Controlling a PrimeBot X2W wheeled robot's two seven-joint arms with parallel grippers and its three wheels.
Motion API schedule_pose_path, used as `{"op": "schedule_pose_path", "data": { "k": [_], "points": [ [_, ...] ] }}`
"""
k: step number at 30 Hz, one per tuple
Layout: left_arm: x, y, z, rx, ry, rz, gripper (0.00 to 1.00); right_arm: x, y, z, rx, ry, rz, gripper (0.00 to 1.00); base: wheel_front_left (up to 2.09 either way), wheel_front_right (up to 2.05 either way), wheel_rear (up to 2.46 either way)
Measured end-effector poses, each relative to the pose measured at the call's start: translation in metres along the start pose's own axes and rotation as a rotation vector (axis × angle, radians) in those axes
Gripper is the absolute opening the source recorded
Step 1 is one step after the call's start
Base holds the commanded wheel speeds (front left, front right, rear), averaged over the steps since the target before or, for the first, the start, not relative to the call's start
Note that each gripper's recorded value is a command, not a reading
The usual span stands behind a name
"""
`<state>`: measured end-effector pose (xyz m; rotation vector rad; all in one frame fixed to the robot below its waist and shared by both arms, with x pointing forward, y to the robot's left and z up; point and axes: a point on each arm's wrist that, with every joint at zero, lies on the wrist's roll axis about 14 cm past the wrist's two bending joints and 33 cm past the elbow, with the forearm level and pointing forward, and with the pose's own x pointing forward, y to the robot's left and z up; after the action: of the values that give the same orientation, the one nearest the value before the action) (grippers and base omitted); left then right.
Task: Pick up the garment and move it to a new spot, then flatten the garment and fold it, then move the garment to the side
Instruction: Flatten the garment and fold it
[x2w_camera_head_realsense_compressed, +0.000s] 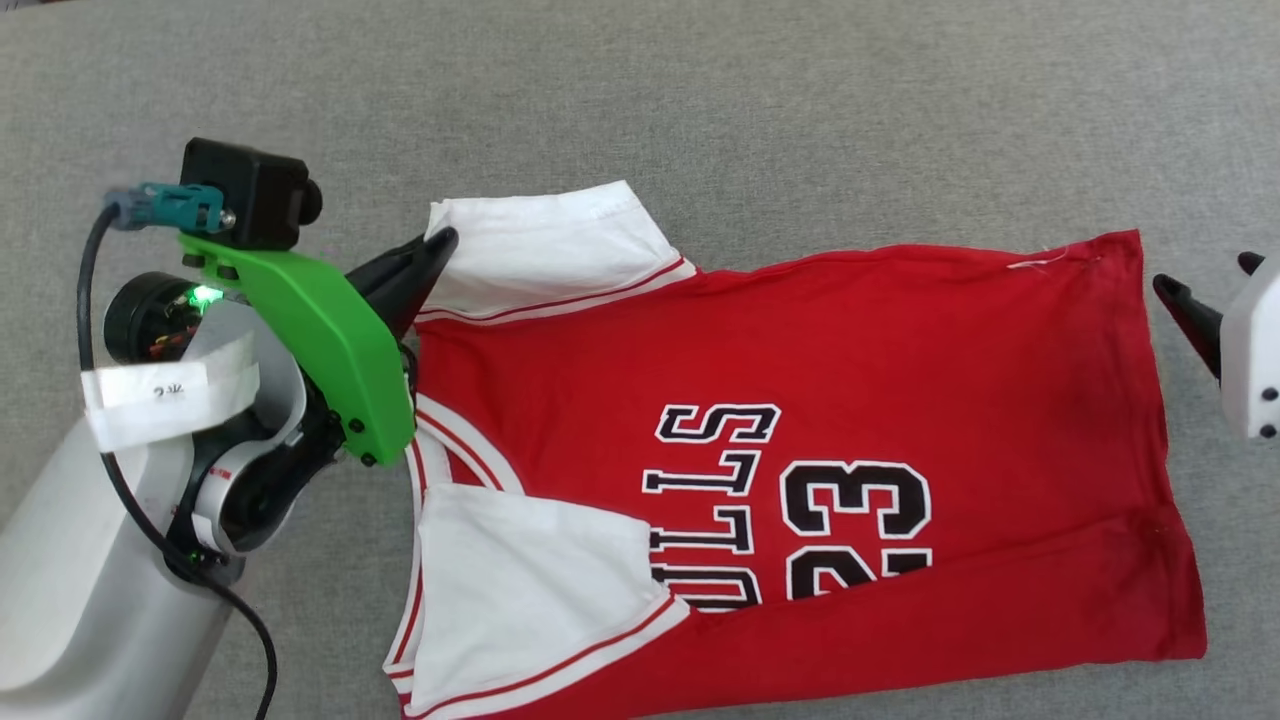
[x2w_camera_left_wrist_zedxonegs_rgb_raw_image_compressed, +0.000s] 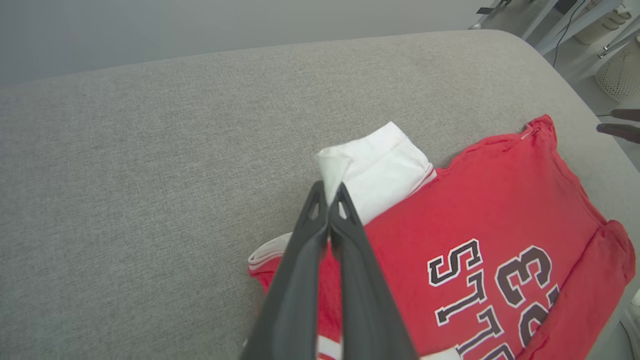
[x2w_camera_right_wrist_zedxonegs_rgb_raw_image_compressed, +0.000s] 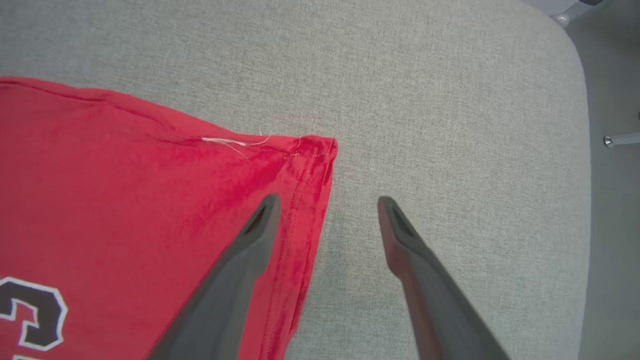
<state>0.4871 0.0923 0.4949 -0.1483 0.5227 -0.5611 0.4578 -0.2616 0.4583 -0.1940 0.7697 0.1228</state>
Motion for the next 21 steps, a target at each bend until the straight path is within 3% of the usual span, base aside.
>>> {"op": "schedule_pose_path", "data": {
  "k": [18, 19, 20, 21],
  "points": [
    [-0.006, 0.016, -0.029, -0.034, 0.029, 0.052, 0.00, 0.089, 0.009, -0.039, -0.033, 0.264, 0.035, 1.00, 0.00, 0.00, 0.00],
    [-0.006, 0.016, -0.030, -0.037, 0.032, 0.054, 0.00, 0.090, 0.009, -0.042, -0.036, 0.274, 0.037, 0.93, 0.00, 0.00, 0.00],
    [-0.006, 0.017, -0.031, -0.039, 0.031, 0.058, 0.00, 0.092, 0.009, -0.043, -0.039, 0.278, 0.038, 0.43, 0.00, 0.00, 0.00],
    [-0.007, 0.018, -0.032, -0.040, 0.032, 0.061, 0.00, 0.092, 0.010, -0.044, -0.041, 0.278, 0.044, 0.00, 0.00, 0.00, 0.00]
  ]
}}
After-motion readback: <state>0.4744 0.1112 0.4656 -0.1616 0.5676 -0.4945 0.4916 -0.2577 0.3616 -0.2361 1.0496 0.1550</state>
